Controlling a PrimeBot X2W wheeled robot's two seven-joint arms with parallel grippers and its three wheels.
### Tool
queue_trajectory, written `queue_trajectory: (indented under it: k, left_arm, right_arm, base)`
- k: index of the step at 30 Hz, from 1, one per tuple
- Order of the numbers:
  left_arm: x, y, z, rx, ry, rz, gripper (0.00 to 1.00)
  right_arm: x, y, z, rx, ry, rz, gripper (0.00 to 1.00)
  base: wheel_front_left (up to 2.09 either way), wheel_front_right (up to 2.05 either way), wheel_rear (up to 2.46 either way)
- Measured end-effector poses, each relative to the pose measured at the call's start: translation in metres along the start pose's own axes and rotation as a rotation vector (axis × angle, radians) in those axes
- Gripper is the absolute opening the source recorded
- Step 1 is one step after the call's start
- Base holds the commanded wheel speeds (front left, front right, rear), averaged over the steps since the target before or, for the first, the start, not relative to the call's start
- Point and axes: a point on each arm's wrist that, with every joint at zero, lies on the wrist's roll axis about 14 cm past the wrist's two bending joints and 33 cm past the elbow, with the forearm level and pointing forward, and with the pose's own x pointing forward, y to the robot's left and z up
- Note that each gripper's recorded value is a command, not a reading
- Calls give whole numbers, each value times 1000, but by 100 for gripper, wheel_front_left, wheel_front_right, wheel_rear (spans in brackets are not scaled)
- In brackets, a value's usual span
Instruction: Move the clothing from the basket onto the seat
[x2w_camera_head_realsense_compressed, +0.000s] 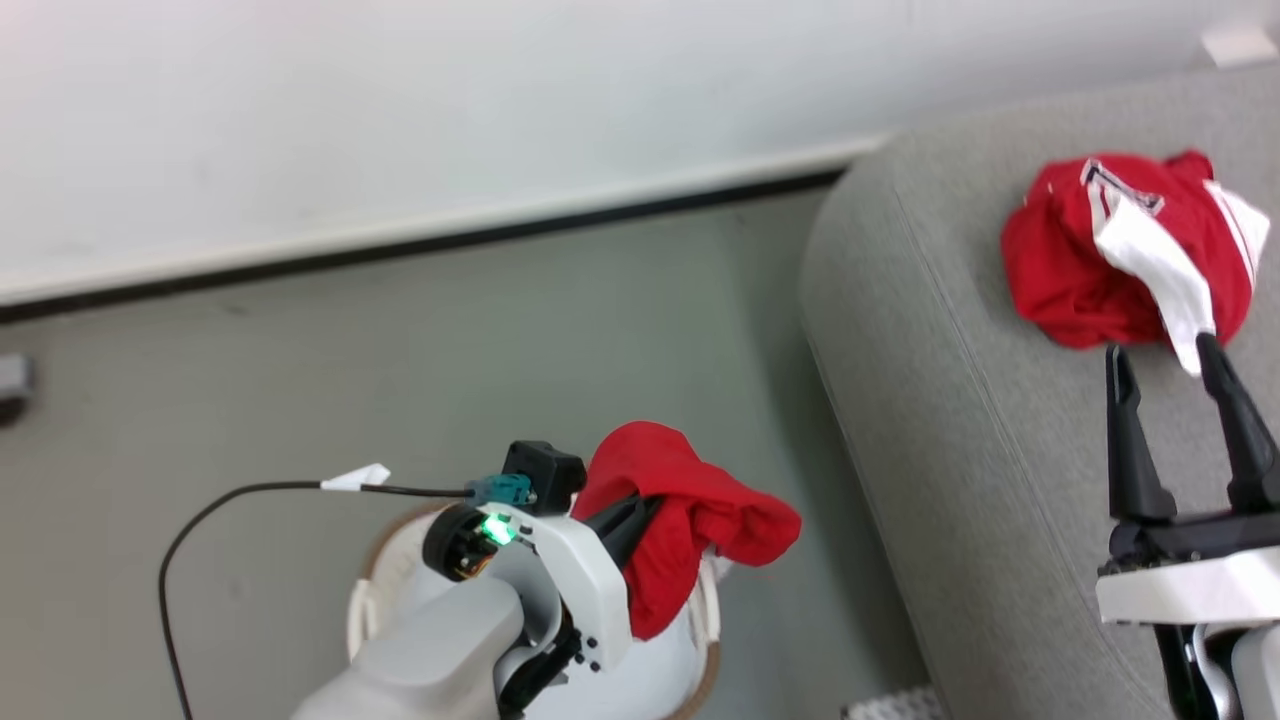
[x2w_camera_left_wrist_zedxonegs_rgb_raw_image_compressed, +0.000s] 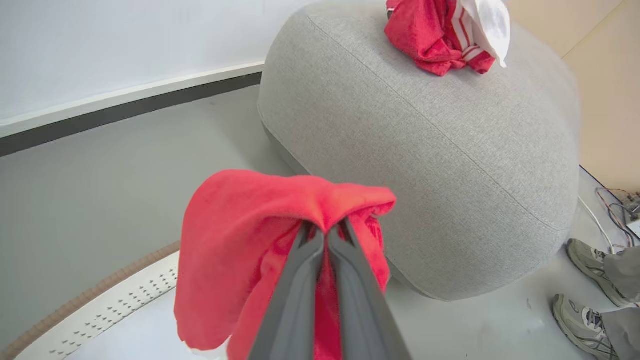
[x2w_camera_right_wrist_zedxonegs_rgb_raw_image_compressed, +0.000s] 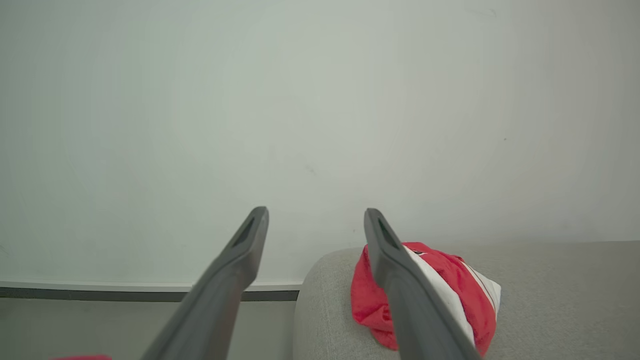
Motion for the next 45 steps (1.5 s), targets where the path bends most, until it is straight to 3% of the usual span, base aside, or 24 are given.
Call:
queue_trajectory:
  k: [11,22,29,45]
  left_arm:
    - [-55,11,116,150,-319,138,0]
    - [-105,-8,187,271,-570,187,0]
    - [-125,-26,205,330,-649,183,0]
    - [-140,-25,193,295,-659,220,0]
  right_arm:
    - [-8,50,17,114,-54,109,100]
    - [-21,111,6,191,-11,250,100]
    - [-32,139,3,213,13,323,100]
    - [-39,159,-7,200,51,400,100]
  base:
    - [0,0,0]
    - [0,0,0]
    - [0,0,0]
    - [0,0,0]
